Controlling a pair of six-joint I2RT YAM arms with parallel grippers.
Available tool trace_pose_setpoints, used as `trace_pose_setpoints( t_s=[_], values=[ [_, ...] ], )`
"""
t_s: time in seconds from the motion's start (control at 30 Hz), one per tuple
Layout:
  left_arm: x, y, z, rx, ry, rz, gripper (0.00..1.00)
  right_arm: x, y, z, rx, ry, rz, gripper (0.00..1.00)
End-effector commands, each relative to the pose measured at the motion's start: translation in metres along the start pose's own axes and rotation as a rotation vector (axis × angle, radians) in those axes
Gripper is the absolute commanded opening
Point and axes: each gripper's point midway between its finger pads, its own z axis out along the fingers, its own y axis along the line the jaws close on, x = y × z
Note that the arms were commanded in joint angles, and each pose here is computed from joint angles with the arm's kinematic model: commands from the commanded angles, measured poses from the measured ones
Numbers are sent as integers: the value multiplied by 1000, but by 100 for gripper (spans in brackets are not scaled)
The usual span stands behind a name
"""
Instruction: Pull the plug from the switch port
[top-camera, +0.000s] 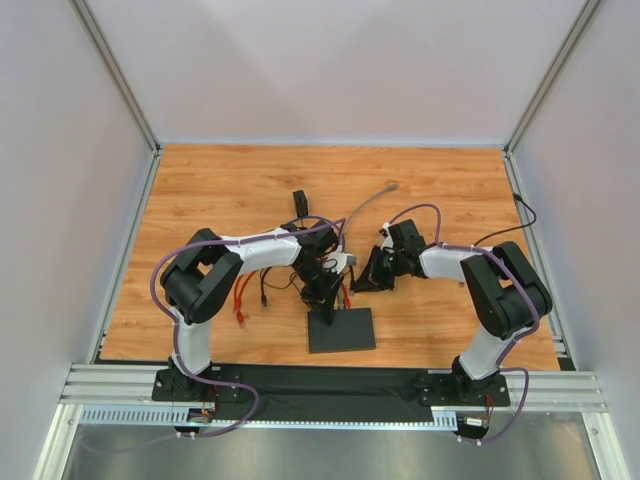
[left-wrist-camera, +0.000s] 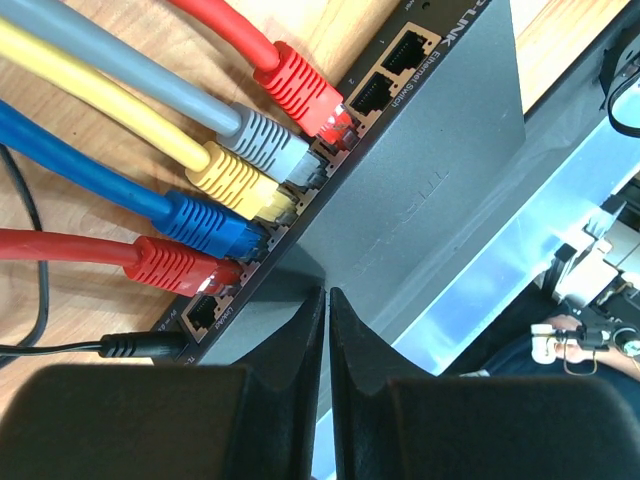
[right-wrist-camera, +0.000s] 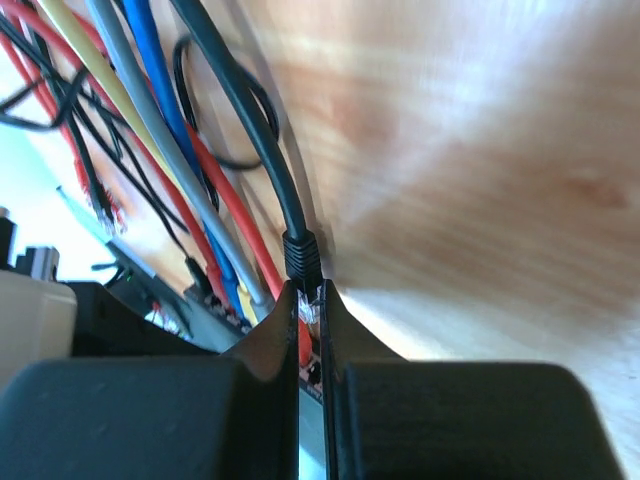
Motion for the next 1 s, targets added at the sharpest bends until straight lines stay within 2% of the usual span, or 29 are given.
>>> trace_pose_setpoints(
  t_s=[0.0,0.3,0.43,0.6,0.8,0.97],
  values=[
    [5,43,8,-193,0,40,14,-24,3,-5,46,-94,-53,0],
    [-7,22,-12,-165,-53,103,16,-17,17,-36,82,-63,-155,0],
    [-18,-1,-41,-149,-121,155,20,-24,26,-59,121,-108,-199,0],
    [-46,-21,-98,-152,-283,153,24,-44,33,-84,211,-193,-207,0],
    [-64,-19,-156,-215,-440,116,25,-80,32,-122,362,-321,-222,0],
    [-64,-15,-176,-238,-491,88,26,-95,1,-146,509,-382,-168,0]
  ],
)
